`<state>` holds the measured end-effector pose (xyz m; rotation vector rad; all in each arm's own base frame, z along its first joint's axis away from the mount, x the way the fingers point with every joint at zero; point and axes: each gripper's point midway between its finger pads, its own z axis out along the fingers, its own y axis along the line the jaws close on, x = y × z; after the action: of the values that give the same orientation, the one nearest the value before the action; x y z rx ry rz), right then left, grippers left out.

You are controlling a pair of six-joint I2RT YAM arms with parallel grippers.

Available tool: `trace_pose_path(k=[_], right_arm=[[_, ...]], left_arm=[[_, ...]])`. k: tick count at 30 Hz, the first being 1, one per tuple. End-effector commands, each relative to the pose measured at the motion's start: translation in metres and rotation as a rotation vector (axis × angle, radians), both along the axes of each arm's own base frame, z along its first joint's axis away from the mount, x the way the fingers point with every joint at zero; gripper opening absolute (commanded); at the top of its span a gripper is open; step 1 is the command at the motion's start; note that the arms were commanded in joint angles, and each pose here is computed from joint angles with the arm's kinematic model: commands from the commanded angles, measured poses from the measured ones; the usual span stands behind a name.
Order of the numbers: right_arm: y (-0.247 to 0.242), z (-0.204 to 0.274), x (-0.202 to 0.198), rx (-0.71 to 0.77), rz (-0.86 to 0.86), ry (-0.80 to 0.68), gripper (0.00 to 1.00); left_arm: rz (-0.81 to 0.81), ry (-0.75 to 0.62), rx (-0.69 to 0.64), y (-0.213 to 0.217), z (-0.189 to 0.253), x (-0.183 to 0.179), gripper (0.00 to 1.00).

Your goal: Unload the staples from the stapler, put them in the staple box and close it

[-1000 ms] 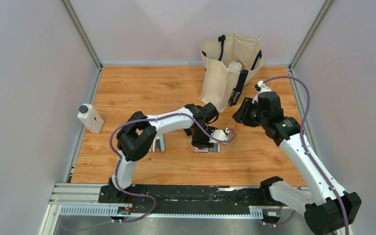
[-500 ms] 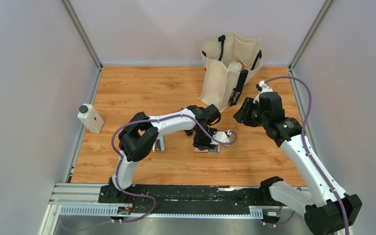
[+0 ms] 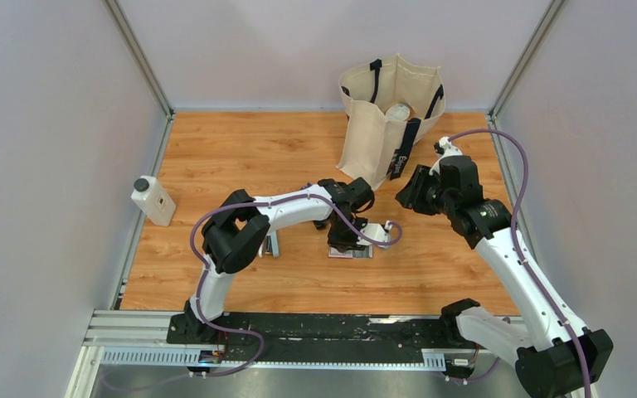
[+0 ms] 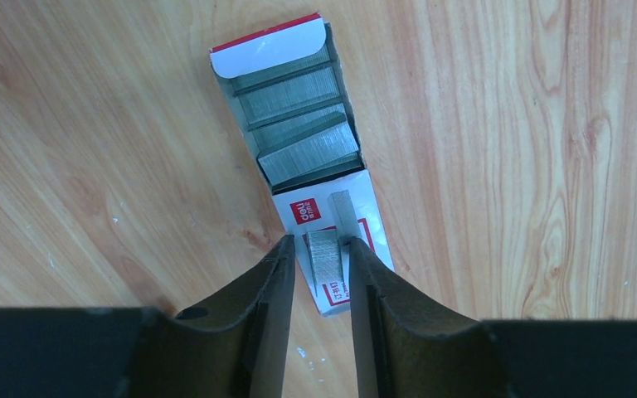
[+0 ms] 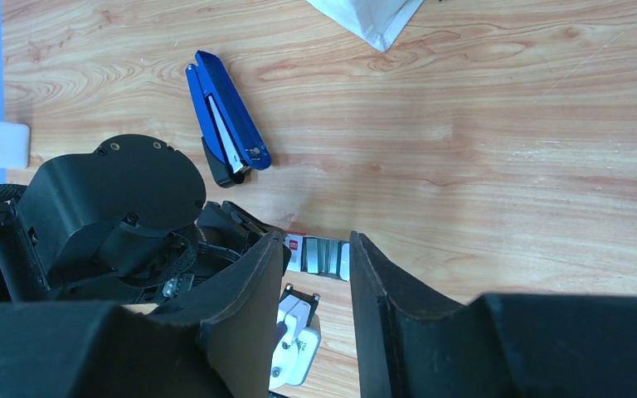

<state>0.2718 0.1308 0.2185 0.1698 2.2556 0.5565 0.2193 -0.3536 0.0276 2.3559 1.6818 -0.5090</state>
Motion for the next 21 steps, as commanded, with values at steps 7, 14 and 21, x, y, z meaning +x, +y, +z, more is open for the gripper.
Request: trace_pose_path(k=[7,14,21], right_arm=[[0.0,0.007,0.001,0.008,0.011,-0.036,0.38],[0.0,0.009,0.0,0.012,0.01,-0.041,0.38],[0.0,0.018,0.002,0.022,0.004,-0.067,0.38]], left_arm=[[0.01,-0.028,-0.014,-0.011,0.008,0.004,0.29],[0.065,-0.068,-0.06,-0.021,0.034,0.014,0.25],[0.188,-0.068,-0.215,-0.034,0.11,0.026,0.23]])
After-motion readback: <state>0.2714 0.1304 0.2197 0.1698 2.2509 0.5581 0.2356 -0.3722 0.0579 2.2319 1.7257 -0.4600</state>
